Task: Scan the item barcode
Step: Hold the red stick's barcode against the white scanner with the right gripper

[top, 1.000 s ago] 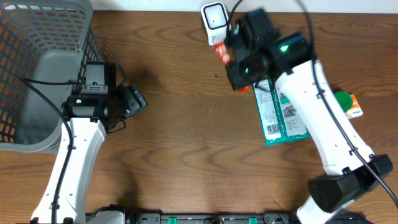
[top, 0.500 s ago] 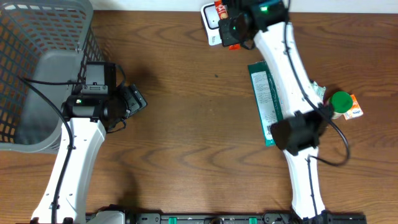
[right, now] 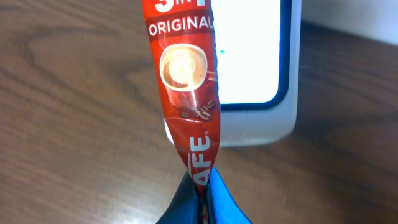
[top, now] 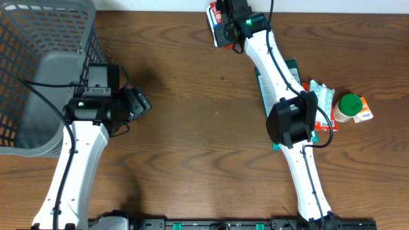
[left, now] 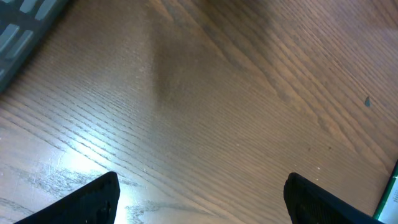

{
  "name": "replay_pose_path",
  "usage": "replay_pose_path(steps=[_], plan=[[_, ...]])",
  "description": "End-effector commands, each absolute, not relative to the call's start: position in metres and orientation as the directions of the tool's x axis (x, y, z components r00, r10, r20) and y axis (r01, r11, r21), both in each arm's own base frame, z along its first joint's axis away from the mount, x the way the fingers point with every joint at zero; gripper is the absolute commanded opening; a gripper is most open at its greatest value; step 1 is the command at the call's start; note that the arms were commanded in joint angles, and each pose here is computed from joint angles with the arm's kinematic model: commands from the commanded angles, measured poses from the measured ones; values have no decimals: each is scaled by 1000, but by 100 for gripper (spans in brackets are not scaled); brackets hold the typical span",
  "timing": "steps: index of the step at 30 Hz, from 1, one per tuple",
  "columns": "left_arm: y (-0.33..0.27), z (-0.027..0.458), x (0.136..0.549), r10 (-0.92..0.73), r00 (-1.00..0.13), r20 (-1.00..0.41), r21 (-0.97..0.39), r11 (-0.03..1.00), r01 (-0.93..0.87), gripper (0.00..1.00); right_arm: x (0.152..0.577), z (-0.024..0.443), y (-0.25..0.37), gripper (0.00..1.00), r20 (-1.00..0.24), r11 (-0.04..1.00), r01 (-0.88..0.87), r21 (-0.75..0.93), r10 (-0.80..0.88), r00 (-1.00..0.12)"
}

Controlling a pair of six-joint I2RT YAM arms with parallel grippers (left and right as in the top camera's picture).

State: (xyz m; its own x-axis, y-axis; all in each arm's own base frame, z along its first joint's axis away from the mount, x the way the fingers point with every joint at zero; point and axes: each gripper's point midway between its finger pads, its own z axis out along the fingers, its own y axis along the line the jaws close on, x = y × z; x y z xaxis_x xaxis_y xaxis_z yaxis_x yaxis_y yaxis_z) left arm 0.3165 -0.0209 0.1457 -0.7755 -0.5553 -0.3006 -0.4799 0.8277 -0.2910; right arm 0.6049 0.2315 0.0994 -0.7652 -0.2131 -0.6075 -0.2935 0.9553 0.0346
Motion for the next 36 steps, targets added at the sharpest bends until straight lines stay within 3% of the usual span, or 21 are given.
replay_pose_path(steps=[1,25,28,36], plan=[[-19,143,315,-553,-779,-295,-282,829,-482,85,615,94,225,1,-624,961,-277,17,-206,-753],[-19,143,315,-553,-779,-295,-282,829,-483,85,615,72,210,1,-596,982,-190,-11,-160,-787],[-19,143,315,-553,-779,-295,-282,829,-482,85,615,97,205,1,-617,982,-187,-1,-147,-773],[-19,143,315,-553,-779,-295,-282,829,-482,85,573,244,182,1,-698,971,-227,71,-114,-707]])
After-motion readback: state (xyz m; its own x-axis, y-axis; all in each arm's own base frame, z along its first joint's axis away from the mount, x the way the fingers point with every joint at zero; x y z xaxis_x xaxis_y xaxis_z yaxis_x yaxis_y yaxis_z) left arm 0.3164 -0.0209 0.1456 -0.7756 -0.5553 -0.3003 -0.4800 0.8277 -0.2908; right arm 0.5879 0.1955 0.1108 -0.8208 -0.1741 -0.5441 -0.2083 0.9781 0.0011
